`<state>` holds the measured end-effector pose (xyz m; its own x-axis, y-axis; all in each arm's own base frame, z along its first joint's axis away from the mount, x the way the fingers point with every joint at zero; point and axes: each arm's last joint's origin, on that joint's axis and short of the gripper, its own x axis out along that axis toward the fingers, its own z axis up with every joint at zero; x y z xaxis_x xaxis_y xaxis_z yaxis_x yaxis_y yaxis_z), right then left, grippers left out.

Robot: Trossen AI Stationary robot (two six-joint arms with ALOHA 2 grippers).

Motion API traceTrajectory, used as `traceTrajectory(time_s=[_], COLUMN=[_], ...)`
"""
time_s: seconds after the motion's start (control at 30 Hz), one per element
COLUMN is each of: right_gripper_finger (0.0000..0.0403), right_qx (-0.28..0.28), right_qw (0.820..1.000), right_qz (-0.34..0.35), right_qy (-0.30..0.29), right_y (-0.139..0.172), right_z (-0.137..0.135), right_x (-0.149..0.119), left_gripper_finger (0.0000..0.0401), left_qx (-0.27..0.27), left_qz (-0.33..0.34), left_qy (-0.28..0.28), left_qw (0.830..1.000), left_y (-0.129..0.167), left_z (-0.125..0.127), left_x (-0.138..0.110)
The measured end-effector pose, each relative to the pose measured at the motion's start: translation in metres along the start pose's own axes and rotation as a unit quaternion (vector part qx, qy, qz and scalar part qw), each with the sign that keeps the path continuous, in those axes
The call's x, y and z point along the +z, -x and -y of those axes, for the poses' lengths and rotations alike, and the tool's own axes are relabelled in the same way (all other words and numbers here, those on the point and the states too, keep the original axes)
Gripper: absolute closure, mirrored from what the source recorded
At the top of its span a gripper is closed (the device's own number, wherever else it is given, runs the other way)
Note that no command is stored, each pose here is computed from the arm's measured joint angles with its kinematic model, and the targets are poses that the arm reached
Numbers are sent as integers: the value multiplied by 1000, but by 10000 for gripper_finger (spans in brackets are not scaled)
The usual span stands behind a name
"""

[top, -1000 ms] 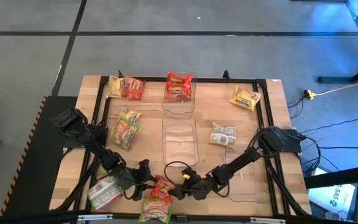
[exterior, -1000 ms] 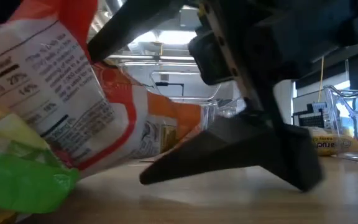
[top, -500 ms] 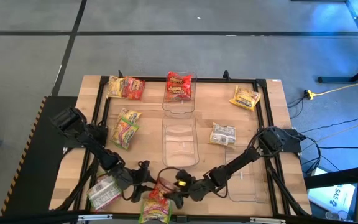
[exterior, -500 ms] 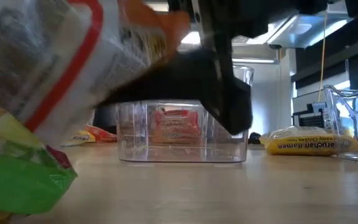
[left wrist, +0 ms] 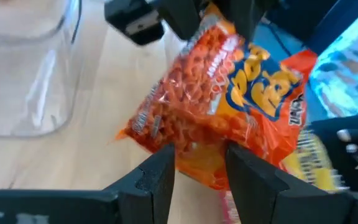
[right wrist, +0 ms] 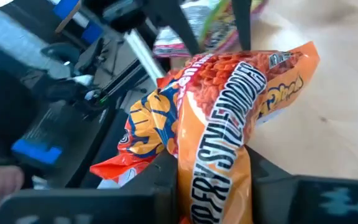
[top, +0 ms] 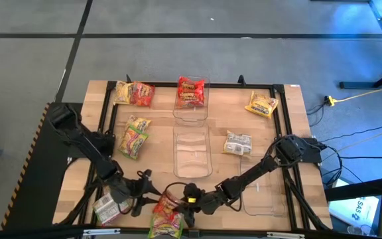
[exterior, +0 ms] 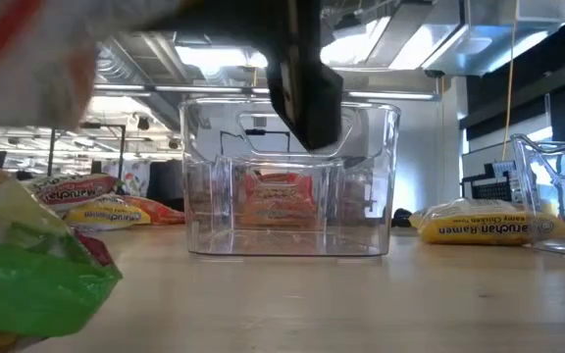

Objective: Sort Maruchan noodles
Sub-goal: Put the orange noodle pack into the top transparent bin

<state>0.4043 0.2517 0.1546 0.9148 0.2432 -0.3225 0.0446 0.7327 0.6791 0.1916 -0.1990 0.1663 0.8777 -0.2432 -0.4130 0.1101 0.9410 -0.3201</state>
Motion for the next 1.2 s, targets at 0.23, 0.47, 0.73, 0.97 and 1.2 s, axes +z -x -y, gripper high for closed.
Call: traceTrajectory(time_s=[0.23,0.47,0.73,0.97,1.2], right_gripper_finger=[331,330,329,329,329], right_qx=[55,41,-89,-220,-269], right_qw=[997,992,966,926,901], right_qz=[-29,-31,-21,-19,-40], right_qy=[47,118,242,305,338], right_y=[0,33,99,137,145], right_z=[-17,-43,-57,-45,-20], right_x=[9,42,96,124,155], left_gripper_finger=[267,267,267,265,217], left_qx=[15,31,64,88,68], left_qz=[41,98,189,223,235], left_qy=[6,30,22,13,76], left_qw=[999,994,980,971,967], left_y=[22,38,44,41,52], left_z=[4,2,-3,-11,-31], left_x=[16,36,63,75,96])
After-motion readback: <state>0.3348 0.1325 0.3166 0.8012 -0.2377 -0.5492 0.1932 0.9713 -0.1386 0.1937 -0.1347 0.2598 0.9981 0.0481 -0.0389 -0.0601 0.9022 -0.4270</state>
